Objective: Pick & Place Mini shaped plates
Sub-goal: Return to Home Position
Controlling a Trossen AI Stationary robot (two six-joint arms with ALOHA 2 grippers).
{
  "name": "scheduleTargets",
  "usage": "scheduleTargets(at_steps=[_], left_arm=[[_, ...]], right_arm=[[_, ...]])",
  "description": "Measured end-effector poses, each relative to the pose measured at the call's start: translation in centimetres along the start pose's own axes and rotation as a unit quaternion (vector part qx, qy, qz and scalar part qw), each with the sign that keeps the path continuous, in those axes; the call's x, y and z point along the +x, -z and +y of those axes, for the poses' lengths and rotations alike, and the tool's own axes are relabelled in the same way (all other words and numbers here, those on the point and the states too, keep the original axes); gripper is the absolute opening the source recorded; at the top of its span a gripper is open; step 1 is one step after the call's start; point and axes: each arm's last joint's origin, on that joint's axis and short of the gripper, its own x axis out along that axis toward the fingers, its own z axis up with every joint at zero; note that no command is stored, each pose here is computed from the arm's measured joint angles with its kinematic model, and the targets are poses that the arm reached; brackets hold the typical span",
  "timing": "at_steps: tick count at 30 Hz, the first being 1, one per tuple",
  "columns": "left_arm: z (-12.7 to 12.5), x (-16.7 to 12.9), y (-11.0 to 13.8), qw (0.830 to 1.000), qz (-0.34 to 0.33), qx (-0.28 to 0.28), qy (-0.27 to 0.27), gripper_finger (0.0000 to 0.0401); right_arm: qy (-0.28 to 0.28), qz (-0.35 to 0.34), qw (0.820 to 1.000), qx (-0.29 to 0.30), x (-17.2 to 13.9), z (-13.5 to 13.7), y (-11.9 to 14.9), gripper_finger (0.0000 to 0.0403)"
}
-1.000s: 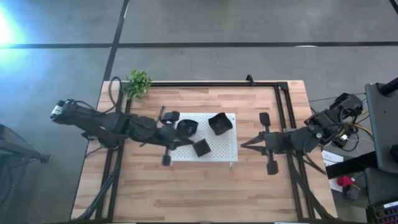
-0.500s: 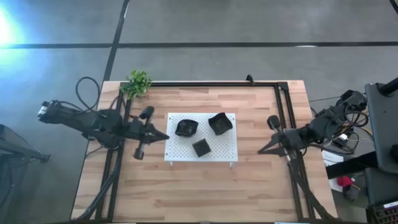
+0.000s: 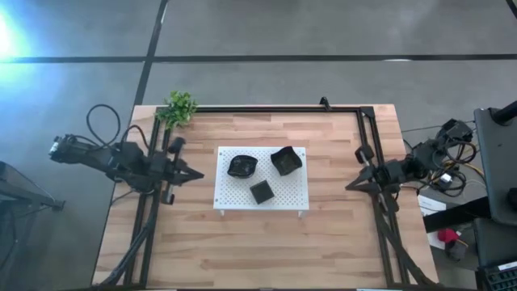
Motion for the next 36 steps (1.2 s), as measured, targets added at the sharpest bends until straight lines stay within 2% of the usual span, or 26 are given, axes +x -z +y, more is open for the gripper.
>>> scheduleTargets(at_steps=[3, 14, 18, 27, 36], left_arm=[[0.0, -0.8, 0.4, 1.0, -0.011, 0.003, -0.003, 0.0], [0.2, -3.7, 1.5, 0.998, -0.054, 0.004, -0.026, 0.0], [0.4, -4.7, 1.4, 0.996, -0.079, 0.001, -0.035, 0.0], [0.4, -6.4, 2.2, 0.994, -0.098, 0.0, -0.039, 0.0], [0.4, -7.9, 2.9, 0.992, -0.118, 0.023, -0.044, 0.0]], right_arm=[[0.026, -0.011, 1.0, 0.004, -1.0, -0.4, 0.8, 0.0008], [0.045, -0.062, 0.997, 0.019, -3.3, -1.2, 2.8, 0.0008], [0.068, -0.075, 0.995, 0.024, -4.2, -1.6, 3.5, 0.0008], [0.069, -0.102, 0.992, 0.035, -5.7, -2.1, 5.2, 0.0008], [0.072, -0.128, 0.989, 0.03, -6.9, -2.4, 5.3, 0.0008]])
